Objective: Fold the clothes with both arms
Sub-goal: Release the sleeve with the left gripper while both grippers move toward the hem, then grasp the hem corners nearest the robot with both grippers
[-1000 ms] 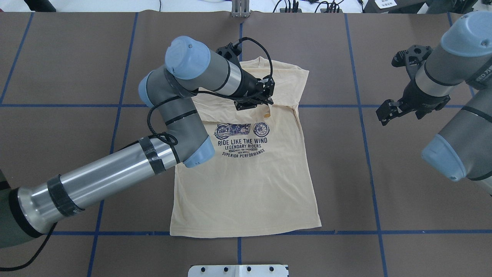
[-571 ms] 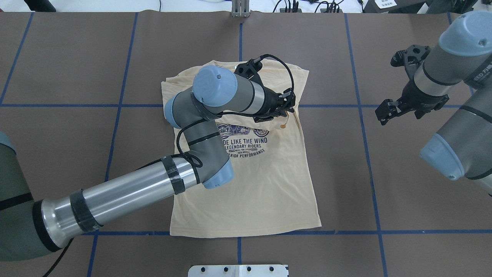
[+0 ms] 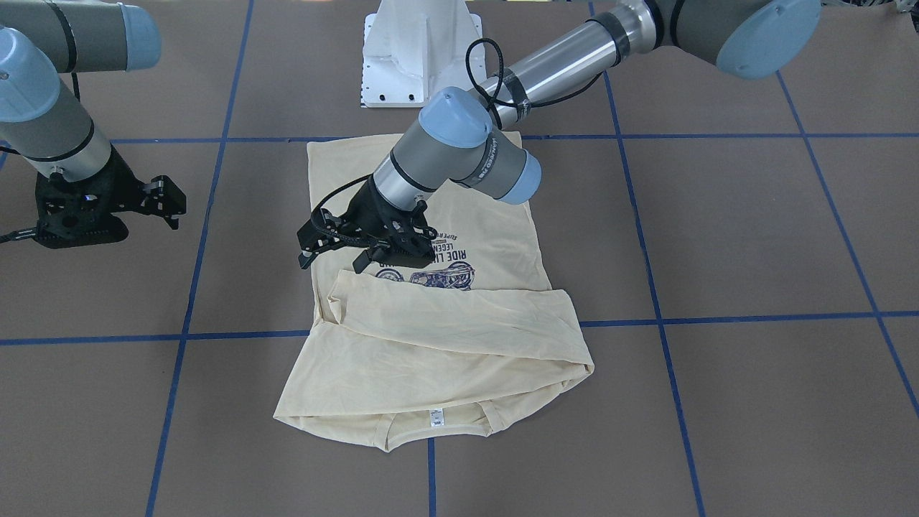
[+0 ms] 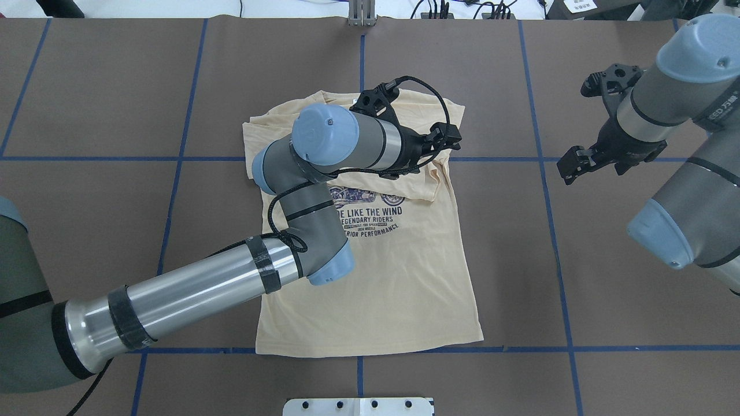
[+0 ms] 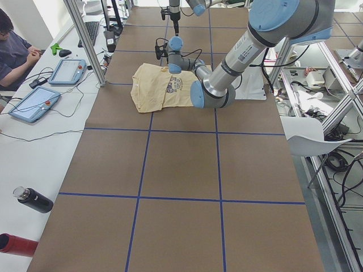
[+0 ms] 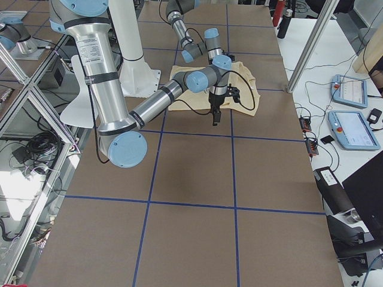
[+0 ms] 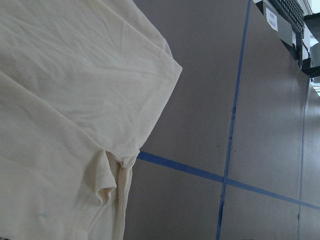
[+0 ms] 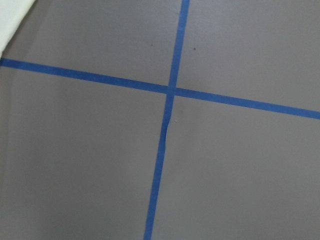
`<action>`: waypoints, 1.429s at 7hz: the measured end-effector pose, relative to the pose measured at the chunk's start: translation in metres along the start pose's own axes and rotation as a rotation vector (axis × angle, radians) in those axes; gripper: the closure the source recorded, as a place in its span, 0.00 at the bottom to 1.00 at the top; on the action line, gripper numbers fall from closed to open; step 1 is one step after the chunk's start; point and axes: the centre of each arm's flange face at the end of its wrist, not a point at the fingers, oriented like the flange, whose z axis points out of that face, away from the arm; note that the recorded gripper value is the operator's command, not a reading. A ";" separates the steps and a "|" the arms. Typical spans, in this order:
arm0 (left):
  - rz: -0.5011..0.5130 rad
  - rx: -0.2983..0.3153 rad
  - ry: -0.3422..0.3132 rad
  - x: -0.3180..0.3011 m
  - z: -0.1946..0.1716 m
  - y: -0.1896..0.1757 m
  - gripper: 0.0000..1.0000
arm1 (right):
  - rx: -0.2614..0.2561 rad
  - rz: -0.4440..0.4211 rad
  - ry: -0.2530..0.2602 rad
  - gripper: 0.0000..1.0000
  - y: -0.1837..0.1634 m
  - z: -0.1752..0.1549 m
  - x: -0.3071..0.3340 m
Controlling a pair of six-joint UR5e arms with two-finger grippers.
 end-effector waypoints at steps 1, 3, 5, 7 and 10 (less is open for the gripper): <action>-0.006 -0.014 -0.038 -0.008 -0.008 -0.005 0.00 | 0.021 0.018 -0.031 0.00 0.003 0.003 -0.013; -0.017 -0.024 -0.159 -0.015 -0.055 0.000 0.00 | 0.039 0.062 -0.101 0.00 0.019 0.014 -0.049; 0.028 -0.025 -0.247 -0.034 -0.131 0.017 0.00 | 0.024 0.102 -0.168 0.00 0.055 0.035 -0.088; 0.094 -0.031 -0.296 -0.073 -0.184 0.024 0.00 | 0.027 0.177 -0.213 0.00 0.104 0.054 -0.138; 0.115 -0.034 -0.362 -0.122 -0.202 0.021 0.00 | 0.050 0.253 -0.200 0.01 0.181 0.088 -0.210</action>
